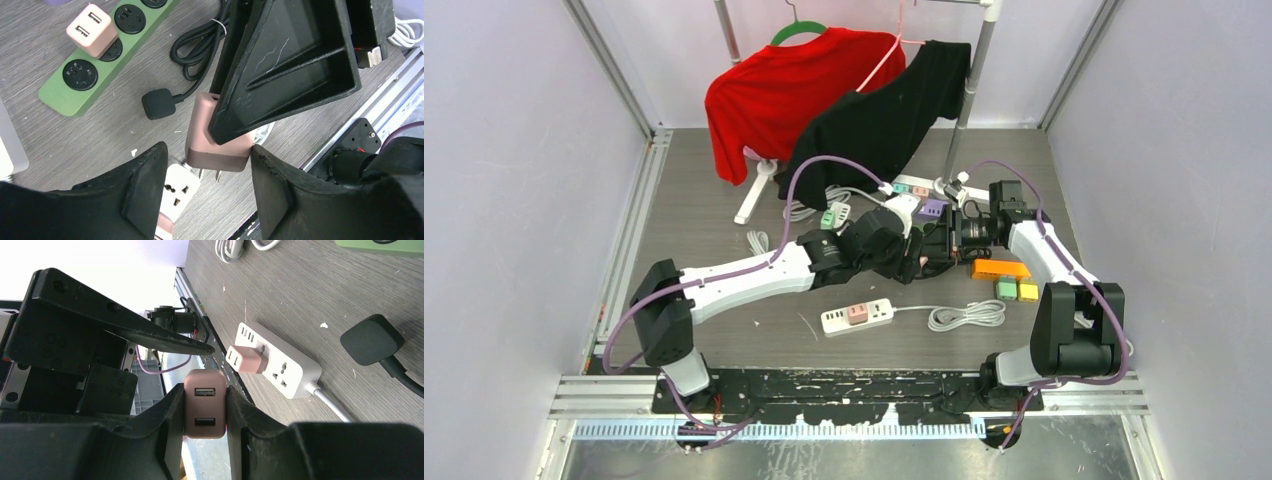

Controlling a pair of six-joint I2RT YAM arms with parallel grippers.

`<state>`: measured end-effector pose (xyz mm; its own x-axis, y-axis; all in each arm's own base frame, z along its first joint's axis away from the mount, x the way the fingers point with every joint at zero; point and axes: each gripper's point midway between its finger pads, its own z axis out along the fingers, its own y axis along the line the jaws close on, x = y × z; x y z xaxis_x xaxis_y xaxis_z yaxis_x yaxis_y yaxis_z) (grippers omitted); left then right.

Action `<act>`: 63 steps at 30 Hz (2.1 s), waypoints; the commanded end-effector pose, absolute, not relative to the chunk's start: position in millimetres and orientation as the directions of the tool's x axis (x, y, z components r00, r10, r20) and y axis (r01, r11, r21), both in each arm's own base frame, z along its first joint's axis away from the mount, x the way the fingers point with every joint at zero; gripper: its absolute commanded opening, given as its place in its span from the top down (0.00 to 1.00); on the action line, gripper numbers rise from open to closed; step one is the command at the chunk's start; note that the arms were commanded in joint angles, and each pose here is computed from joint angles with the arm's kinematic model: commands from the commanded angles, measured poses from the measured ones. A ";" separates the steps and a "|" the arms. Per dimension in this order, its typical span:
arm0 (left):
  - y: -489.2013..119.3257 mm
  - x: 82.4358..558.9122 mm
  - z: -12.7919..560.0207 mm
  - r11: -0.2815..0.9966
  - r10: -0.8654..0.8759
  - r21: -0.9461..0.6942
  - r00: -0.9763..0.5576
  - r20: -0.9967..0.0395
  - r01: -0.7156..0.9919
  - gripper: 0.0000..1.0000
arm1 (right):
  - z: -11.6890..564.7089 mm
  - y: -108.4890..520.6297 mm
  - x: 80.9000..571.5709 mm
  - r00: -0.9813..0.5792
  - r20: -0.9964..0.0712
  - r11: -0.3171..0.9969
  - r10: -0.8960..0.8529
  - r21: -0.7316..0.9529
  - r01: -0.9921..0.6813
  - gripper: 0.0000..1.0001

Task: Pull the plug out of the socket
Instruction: Place the plug at the center of the board.

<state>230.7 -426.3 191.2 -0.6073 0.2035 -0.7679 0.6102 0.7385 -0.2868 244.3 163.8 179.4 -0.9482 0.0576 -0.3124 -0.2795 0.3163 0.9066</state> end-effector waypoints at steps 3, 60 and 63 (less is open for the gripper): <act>-443.5 233.9 208.4 0.714 0.173 -0.321 -0.600 -0.781 0.623 0.42 | 193.6 167.7 245.8 -0.935 -0.353 0.289 0.037 0.899 -0.328 0.99; -102.0 259.0 186.3 0.941 -0.261 -0.340 -0.641 -0.722 -0.001 1.00 | 184.3 103.7 232.5 -0.727 -0.676 0.441 -0.125 0.618 -0.651 0.22; -93.7 267.0 179.8 0.943 -0.258 -0.332 -0.664 -0.702 -0.014 1.00 | 179.0 94.8 236.2 -0.728 -0.676 0.458 -0.115 0.614 -0.643 0.22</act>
<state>260.1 -97.4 172.0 -0.6420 -0.3002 -0.7055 -0.0634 0.9378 -0.3413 236.1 101.6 174.6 -0.7811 -0.0876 -0.6182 -0.5761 0.4830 0.6594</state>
